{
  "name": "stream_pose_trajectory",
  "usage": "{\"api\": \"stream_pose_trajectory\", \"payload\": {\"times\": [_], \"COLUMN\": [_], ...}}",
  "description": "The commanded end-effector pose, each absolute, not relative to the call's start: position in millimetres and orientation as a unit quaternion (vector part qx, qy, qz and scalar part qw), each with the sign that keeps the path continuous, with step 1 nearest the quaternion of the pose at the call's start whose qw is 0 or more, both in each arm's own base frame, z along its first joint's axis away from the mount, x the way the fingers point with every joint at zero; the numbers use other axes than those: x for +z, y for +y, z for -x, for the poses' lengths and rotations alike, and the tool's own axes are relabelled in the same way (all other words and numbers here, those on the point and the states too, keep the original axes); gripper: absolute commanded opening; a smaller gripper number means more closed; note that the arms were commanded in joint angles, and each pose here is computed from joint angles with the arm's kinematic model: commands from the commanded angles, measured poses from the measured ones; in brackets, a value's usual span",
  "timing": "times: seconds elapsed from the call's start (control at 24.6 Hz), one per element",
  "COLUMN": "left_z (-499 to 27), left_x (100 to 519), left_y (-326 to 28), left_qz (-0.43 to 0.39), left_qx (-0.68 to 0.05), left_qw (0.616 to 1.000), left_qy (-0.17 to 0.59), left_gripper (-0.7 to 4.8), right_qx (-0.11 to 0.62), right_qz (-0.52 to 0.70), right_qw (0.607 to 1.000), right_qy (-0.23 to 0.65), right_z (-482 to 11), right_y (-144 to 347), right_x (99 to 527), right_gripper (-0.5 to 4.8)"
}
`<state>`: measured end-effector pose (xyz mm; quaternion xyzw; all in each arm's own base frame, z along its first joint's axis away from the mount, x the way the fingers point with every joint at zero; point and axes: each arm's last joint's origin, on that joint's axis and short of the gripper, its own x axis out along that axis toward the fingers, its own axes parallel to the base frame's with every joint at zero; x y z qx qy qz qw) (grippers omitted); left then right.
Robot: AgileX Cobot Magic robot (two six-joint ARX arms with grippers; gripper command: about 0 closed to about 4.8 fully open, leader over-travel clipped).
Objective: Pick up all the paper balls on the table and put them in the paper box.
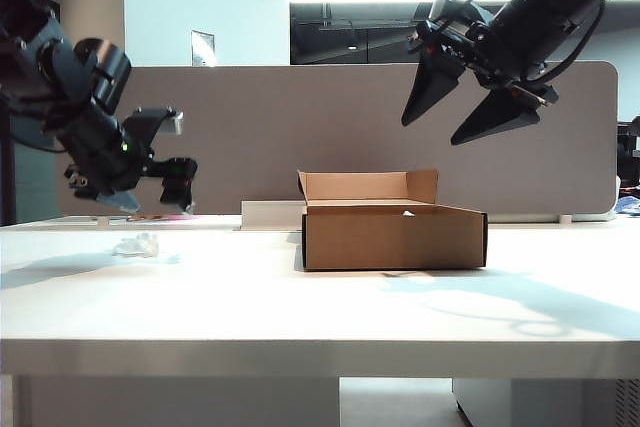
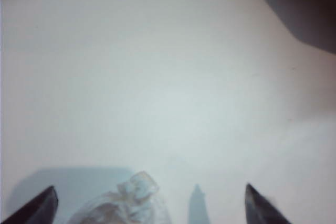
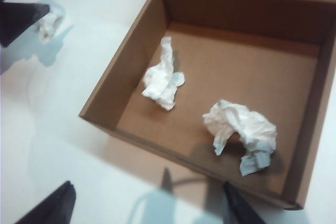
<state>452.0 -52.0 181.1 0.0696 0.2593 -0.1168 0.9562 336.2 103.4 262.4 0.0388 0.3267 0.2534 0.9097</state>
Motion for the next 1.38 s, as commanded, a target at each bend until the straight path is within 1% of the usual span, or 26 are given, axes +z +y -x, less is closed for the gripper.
{"api": "stream_pose_trajectory", "payload": {"times": [0.04,0.24,0.28,0.37,0.41,0.45,0.49,0.53,0.57,0.65,0.77,0.89,1.01,1.06,1.18,1.22,1.26,1.3,1.38], "left_z": [-457,-459,-458,-458,-458,-458,-458,-457,-457,-456,-453,-448,-442,-438,-431,-429,-424,-419,-413], "left_x": [171,152,151,150,150,150,150,149,150,155,175,203,229,243,256,258,258,258,257], "left_y": [-45,-39,-39,-39,-39,-39,-39,-39,-39,-40,-43,-49,-56,-64,-83,-93,-110,-130,-149], "left_qz": [-0.080,-0.080,-0.080,-0.080,-0.080,-0.080,-0.080,-0.080,-0.080,-0.080,-0.078,-0.053,0.015,0.051,0.065,0.063,0.059,0.053,0.047], "left_qx": [-0.071,-0.061,-0.064,-0.064,-0.064,-0.064,-0.064,-0.064,-0.064,-0.065,-0.074,-0.116,-0.187,-0.243,-0.316,-0.331,-0.349,-0.371,-0.381], "left_qw": [0.959,0.953,0.951,0.950,0.950,0.949,0.948,0.947,0.948,0.949,0.955,0.962,0.962,0.952,0.934,0.929,0.923,0.915,0.911], "left_qy": [0.261,0.287,0.293,0.296,0.296,0.299,0.300,0.303,0.302,0.299,0.276,0.240,0.199,0.179,0.155,0.151,0.151,0.152,0.153], "left_gripper": [4.79,4.79,4.42,3.28,2.61,1.36,0.64,0.07,-0.06,-0.06,-0.06,-0.05,-0.05,-0.06,-0.05,-0.06,-0.06,-0.06,-0.05], "right_qx": [0.255,0.252,0.252,0.252,0.252,0.252,0.252,0.252,0.252,0.252,0.252,0.252,0.252,0.252,0.252,0.253,0.252,0.251,0.250], "right_qz": [-0.040,-0.040,-0.040,-0.040,-0.040,-0.040,-0.040,-0.040,-0.040,-0.040,-0.040,-0.040,-0.040,-0.040,-0.040,-0.040,-0.040,-0.040,-0.040], "right_qw": [0.908,0.902,0.902,0.902,0.902,0.902,0.902,0.901,0.901,0.901,0.901,0.901,0.902,0.902,0.902,0.902,0.901,0.899,0.896], "right_qy": [0.330,0.349,0.349,0.349,0.349,0.349,0.349,0.350,0.350,0.350,0.350,0.350,0.348,0.349,0.349,0.349,0.351,0.357,0.366], "right_z": [-335,-332,-332,-332,-332,-332,-332,-332,-332,-332,-332,-332,-332,-332,-332,-332,-332,-330,-329], "right_y": [103,102,102,102,102,102,102,102,102,102,102,102,102,102,102,102,102,102,101], "right_x": [265,262,262,262,262,262,262,262,262,262,262,262,262,262,262,262,262,262,261], "right_gripper": [3.79,3.79,3.78,3.78,3.78,3.78,3.78,3.78,3.78,3.78,3.78,3.78,3.78,3.78,3.78,3.77,3.77,3.61,3.16]}}
